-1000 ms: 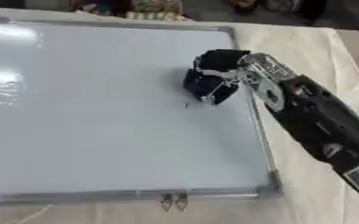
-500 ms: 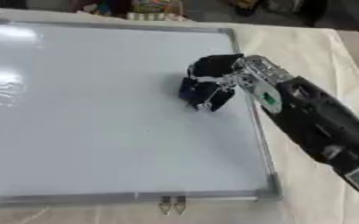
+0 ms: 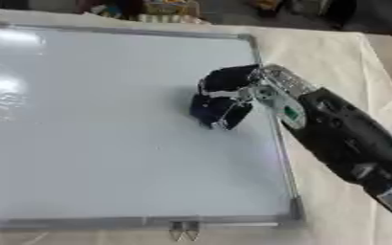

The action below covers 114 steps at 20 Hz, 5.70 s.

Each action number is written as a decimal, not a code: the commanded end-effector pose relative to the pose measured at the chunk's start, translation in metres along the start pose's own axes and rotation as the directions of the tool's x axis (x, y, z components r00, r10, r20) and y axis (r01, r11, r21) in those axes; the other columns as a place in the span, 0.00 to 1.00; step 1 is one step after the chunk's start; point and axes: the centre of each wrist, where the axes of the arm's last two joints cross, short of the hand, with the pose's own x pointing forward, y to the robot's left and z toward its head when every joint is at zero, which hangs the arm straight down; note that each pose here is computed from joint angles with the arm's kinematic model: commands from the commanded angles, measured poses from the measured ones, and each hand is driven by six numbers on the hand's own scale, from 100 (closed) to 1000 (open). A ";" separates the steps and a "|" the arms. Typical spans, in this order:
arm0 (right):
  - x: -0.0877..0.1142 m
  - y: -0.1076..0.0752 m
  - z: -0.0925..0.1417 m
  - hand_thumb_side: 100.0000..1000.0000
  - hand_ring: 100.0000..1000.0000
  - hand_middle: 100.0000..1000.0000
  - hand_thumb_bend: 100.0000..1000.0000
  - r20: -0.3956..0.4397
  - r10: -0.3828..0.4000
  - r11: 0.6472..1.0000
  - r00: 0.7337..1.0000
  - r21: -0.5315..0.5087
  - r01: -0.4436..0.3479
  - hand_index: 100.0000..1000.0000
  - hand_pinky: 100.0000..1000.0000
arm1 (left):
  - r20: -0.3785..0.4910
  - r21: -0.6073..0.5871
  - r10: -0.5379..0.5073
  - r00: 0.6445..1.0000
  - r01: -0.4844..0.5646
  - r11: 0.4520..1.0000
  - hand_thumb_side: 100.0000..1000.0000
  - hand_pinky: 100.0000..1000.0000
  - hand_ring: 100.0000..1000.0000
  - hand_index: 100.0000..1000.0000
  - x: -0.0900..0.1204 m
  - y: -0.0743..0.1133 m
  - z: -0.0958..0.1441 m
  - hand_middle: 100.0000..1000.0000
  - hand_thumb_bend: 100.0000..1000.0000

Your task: Wipe the whiteboard clean with a brush.

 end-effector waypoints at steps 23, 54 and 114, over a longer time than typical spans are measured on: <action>0.046 -0.022 0.002 0.09 0.40 0.07 0.00 0.186 -0.007 0.998 0.983 0.056 -0.004 0.26 0.43 | 0.028 -0.018 -0.005 1.000 0.006 1.000 0.89 0.36 0.44 0.51 0.007 0.000 -0.004 0.37 0.00; -0.025 0.024 0.003 0.13 0.41 0.09 0.00 -0.151 -0.067 0.998 0.986 -0.017 0.065 0.25 0.43 | 0.029 -0.016 -0.010 1.000 0.011 1.000 0.89 0.36 0.44 0.51 0.006 0.000 -0.003 0.37 0.00; -0.004 0.003 -0.005 0.11 0.40 0.08 0.00 -0.013 -0.008 0.999 1.000 0.047 0.009 0.26 0.41 | 0.026 -0.025 -0.010 1.000 0.010 1.000 0.89 0.36 0.44 0.51 0.006 0.000 -0.003 0.37 0.00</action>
